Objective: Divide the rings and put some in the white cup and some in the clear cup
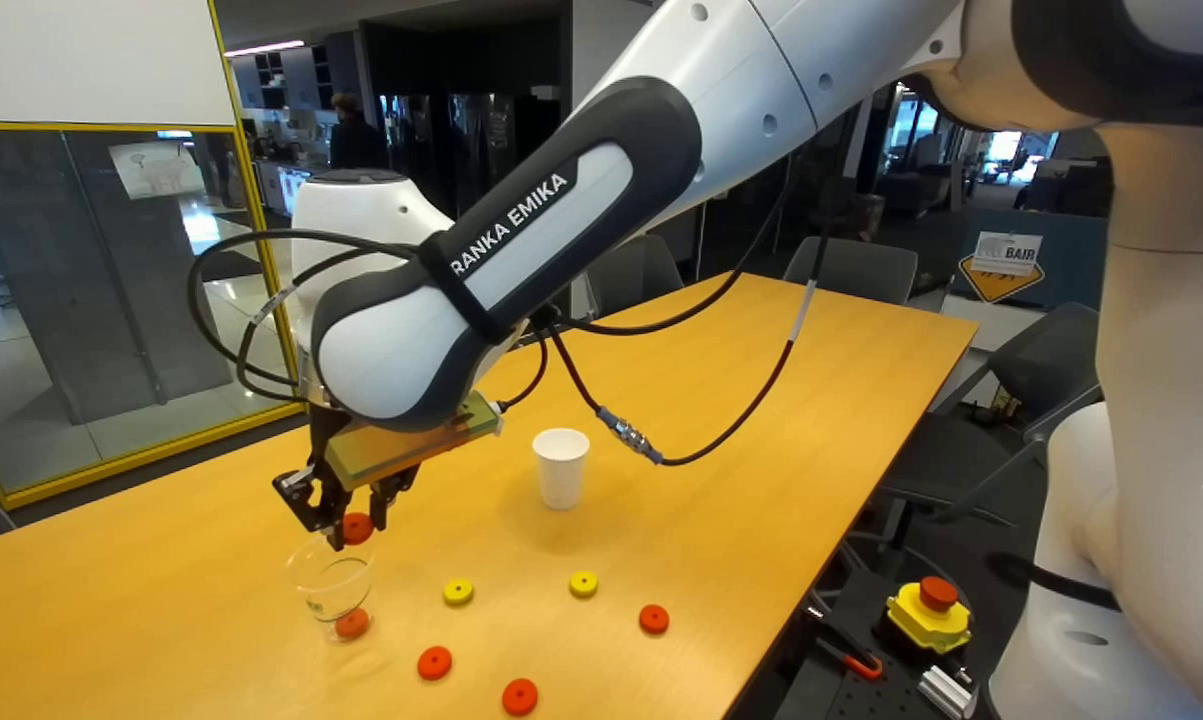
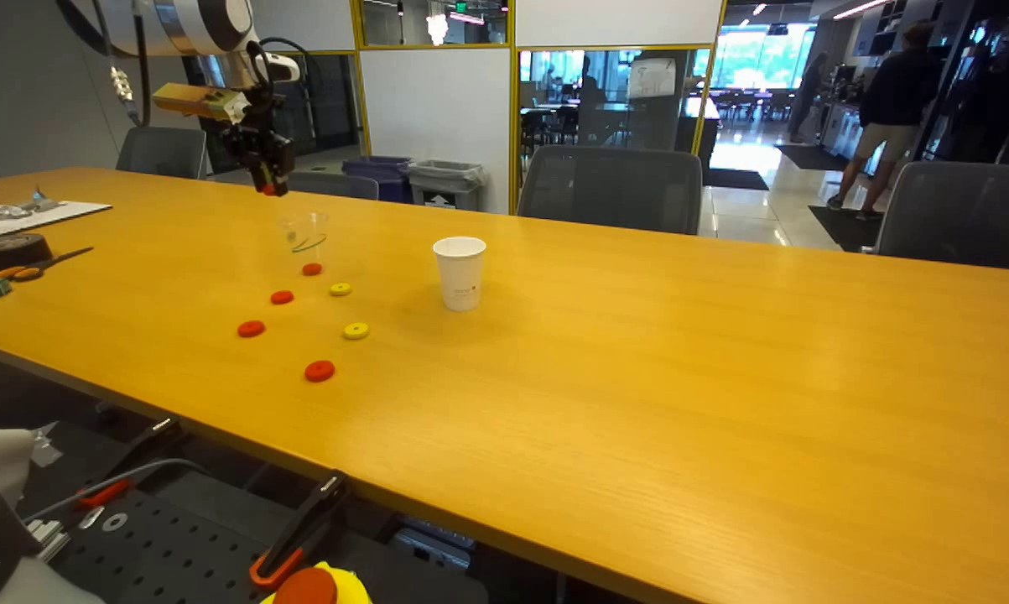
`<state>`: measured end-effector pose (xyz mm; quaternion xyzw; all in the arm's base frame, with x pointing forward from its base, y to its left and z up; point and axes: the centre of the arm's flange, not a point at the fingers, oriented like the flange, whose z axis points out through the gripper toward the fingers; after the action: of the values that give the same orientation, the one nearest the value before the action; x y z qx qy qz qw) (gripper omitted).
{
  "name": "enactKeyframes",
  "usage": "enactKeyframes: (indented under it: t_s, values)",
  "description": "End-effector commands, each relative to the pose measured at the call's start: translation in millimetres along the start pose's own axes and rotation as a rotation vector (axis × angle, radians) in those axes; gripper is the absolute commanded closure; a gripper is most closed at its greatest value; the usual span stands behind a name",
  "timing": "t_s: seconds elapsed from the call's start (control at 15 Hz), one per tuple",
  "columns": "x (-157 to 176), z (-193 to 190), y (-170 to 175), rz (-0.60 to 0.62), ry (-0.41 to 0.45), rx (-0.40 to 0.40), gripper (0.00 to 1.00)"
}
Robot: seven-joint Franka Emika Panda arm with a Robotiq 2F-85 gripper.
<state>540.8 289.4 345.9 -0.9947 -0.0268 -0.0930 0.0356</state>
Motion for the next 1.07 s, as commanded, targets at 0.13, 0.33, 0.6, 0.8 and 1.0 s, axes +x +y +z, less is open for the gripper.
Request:
enactKeyframes:
  t_s: [0.13, 0.33, 0.6, 0.8, 1.0]
  values:
    - [36.3, 18.0, -24.8, -0.051, -0.03, -0.003, 0.81]
    - [53.3, 28.4, -24.7, -0.067, -0.042, -0.012, 0.8]
    - [67.0, 38.8, -20.7, -0.075, -0.056, -0.015, 0.81]
    - [72.6, 47.6, -18.1, -0.08, -0.069, -0.015, 0.81]
    - [75.4, 55.5, -15.8, -0.082, -0.082, -0.014, 0.81]
